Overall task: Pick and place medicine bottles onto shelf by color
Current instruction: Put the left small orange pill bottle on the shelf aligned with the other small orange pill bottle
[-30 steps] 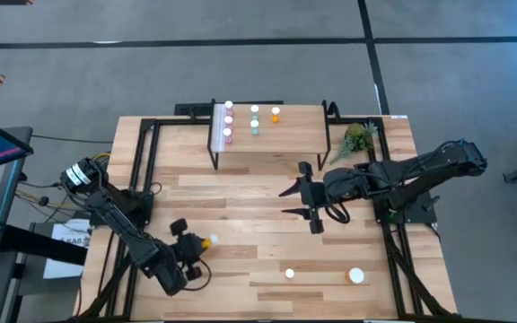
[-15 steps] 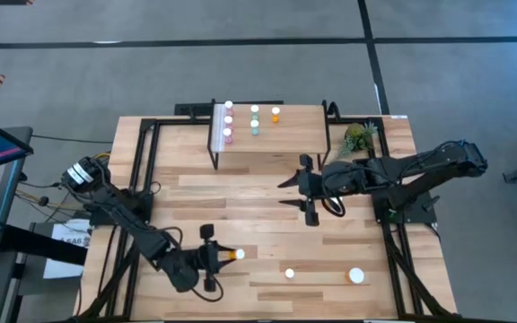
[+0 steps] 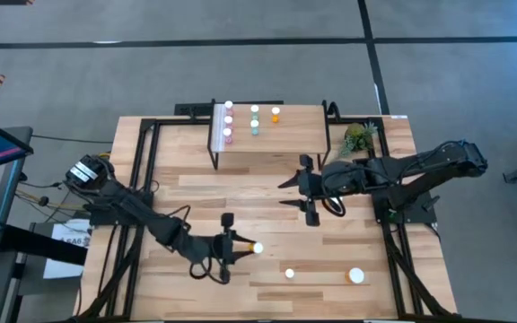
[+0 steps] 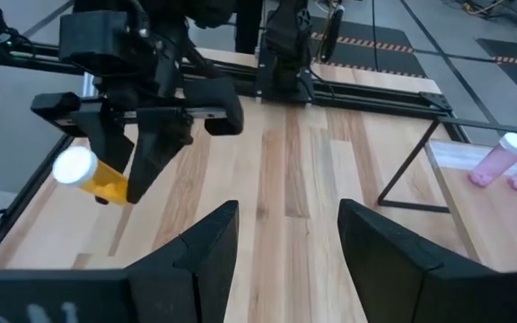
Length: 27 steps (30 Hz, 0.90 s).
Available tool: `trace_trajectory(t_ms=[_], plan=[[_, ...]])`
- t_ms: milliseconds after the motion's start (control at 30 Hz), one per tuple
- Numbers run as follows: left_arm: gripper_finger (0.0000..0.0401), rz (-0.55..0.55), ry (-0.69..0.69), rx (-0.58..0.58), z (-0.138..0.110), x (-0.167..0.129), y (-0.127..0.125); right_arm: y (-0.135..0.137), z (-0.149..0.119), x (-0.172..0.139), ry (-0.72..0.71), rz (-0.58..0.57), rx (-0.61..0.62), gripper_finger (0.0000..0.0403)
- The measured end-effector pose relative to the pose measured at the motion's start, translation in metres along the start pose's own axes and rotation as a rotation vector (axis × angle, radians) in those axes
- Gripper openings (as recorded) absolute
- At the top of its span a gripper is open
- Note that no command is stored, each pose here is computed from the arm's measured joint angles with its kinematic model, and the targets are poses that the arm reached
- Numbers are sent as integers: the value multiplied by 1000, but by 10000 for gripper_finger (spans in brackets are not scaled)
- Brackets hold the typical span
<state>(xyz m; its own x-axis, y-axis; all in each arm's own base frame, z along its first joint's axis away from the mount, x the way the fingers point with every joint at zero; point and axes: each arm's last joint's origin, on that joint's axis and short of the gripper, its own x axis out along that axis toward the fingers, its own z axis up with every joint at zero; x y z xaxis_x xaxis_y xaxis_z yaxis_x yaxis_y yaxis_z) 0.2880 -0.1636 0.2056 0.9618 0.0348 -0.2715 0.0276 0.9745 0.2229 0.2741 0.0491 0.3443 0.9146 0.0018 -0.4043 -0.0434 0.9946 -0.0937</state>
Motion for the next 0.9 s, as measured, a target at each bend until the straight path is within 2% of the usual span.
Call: trace_trajectory(t_ms=[133, 267, 433, 533, 633, 733, 900], plan=[[96, 8, -35, -9, 3, 10, 17, 1, 0, 0, 0, 20, 0, 214], [96, 53, -120, -88, 12, 19, 38, 0, 2, -1, 6, 22, -6, 214], [96, -29, -231, -118, 20, 26, 57, 0, 15, -8, -29, 26, -30, 214], [96, -39, -227, -117, 17, 29, 65, 0, 22, -12, -44, 28, -34, 214], [96, -22, -263, -132, 3, 25, 72, 2, 25, -14, -54, 34, -35, 214], [96, -46, -337, -200, -26, 10, 76, 2, 24, -14, -43, 34, -34, 214], [96, 43, -429, -261, -60, -22, 80, 3, 23, -14, -33, 39, -32, 214]])
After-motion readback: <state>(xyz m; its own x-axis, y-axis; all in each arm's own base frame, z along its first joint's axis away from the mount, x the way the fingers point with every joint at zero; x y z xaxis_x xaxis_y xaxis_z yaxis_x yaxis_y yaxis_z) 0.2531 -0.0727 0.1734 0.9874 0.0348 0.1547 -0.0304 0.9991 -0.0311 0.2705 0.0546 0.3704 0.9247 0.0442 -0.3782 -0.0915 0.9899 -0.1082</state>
